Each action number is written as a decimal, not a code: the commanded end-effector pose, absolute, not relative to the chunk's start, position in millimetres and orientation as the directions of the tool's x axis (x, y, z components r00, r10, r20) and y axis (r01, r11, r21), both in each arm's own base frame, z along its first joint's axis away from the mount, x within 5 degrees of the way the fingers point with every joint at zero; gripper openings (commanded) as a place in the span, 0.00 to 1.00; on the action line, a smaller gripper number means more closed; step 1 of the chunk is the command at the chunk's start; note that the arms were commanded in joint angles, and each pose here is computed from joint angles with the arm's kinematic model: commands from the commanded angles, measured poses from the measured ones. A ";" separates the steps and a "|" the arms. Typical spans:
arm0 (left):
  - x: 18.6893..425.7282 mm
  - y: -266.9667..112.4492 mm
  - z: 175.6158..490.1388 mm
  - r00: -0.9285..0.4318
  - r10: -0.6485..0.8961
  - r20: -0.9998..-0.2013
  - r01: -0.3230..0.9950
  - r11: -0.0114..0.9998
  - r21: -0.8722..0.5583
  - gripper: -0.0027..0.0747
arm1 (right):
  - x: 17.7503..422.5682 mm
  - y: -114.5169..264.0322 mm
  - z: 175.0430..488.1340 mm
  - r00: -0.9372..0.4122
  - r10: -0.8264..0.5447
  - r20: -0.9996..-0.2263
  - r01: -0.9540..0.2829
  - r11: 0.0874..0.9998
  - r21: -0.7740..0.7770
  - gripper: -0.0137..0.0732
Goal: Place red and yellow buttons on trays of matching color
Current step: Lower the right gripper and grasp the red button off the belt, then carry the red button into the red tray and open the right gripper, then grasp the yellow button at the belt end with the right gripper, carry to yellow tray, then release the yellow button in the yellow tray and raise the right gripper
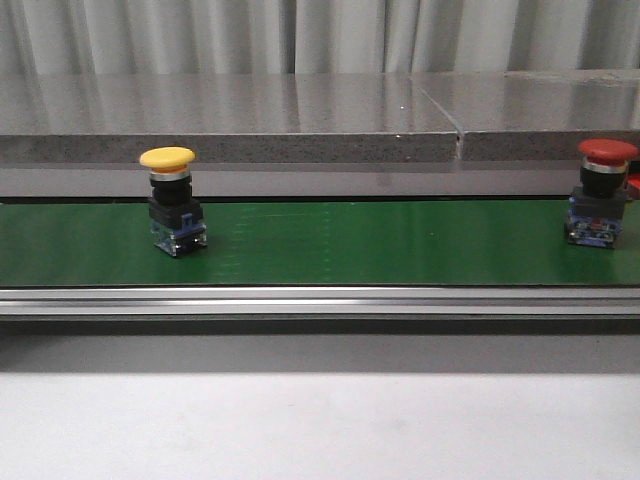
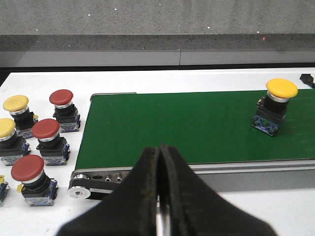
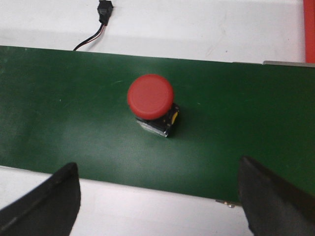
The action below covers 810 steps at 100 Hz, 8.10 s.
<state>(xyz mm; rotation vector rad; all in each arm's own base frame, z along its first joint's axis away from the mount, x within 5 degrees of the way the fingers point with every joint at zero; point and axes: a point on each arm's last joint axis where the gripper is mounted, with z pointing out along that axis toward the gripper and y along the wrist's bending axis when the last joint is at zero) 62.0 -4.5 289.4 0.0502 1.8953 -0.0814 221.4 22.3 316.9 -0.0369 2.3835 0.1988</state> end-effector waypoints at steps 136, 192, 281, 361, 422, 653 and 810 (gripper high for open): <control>63.7 -6.0 304.0 -0.225 -0.019 -0.974 0.094 0.995 -0.042 0.01 | 329.7 -44.4 324.3 -0.749 0.122 -0.651 0.096 0.992 0.076 0.29; 63.7 -6.0 304.0 -0.225 -0.019 -0.974 0.094 0.995 -0.042 0.01 | 353.4 -169.3 283.3 -0.614 0.428 -0.663 0.460 0.877 0.139 0.29; 63.7 -6.0 304.0 -0.225 -0.019 -0.974 0.094 0.995 -0.042 0.01 | 381.1 -191.6 221.9 -0.586 0.473 -0.658 0.508 0.847 0.157 0.70; 63.7 -6.0 304.0 -0.225 -0.019 -0.974 0.094 0.995 -0.042 0.01 | 338.9 -137.9 334.1 -0.532 0.370 -0.761 0.395 0.904 0.163 0.85; 63.7 -6.0 304.0 -0.225 -0.019 -0.974 0.094 0.995 -0.042 0.01 | 267.9 -51.3 335.6 -0.730 0.209 -0.651 0.165 0.978 0.129 0.84; 63.7 -6.0 304.0 -0.225 -0.019 -0.974 0.094 0.995 -0.042 0.01 | 254.7 -137.4 330.0 -0.549 0.428 -0.718 0.443 0.878 0.184 0.15; 63.7 -6.0 304.0 -0.225 -0.019 -0.974 0.094 0.995 -0.042 0.01 | 258.2 -166.8 261.9 -0.413 0.618 -0.669 0.613 0.732 0.299 0.91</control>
